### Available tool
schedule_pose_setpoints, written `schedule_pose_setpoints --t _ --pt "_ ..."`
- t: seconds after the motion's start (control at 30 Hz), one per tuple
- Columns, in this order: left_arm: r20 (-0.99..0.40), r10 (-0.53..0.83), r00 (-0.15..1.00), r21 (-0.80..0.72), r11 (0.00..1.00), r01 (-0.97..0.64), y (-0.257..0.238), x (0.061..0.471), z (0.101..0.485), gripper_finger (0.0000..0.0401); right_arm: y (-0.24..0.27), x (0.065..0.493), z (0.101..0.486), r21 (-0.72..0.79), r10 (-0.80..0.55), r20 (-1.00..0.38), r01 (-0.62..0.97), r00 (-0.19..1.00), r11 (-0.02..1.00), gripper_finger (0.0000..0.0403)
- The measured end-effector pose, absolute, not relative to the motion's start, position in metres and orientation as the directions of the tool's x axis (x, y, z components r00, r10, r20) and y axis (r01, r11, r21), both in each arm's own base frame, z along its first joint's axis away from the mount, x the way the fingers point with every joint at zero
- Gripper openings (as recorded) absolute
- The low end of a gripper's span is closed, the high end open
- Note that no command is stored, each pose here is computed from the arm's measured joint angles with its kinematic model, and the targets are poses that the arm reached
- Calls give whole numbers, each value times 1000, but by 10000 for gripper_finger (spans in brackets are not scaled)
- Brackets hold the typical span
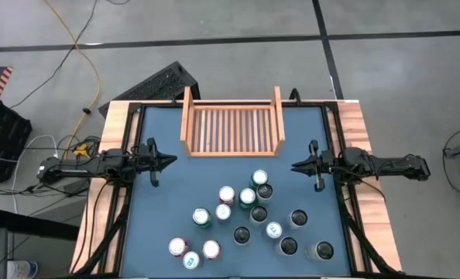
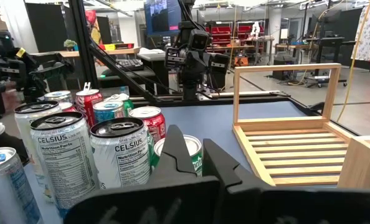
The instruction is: Place canned beverage on shelf
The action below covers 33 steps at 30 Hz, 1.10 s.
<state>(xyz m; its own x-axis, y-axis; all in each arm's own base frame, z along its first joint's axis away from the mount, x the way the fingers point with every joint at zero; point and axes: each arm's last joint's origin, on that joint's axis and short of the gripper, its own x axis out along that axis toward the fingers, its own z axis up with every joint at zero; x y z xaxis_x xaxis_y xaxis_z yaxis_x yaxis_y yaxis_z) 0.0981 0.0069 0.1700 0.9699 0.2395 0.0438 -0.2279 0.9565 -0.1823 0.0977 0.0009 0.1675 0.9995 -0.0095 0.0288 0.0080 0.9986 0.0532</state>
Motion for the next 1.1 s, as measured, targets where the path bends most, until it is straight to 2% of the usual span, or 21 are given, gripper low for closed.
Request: schedule_pose_setpoints --t 0.53,0.7,0.8,0.93,1.1 --pt "45 242 969 -209 951 -227 7 98 170 0 1 98 167 54 -9 29 8 1000 998 0" --pt "48 276 960 -197 945 -262 8 98 170 0 1 98 170 198 -10 59 -2 998 980 0" --pt "54 329 943 -223 924 -310 10 97 171 0 1 97 173 210 -17 86 -1 996 978 0" --pt "55 380 923 -229 905 -358 11 97 171 0 -1 97 179 167 -29 145 5 989 986 0" --pt "56 377 924 -273 896 -349 11 97 171 0 -2 96 183 66 -43 184 31 982 997 0"
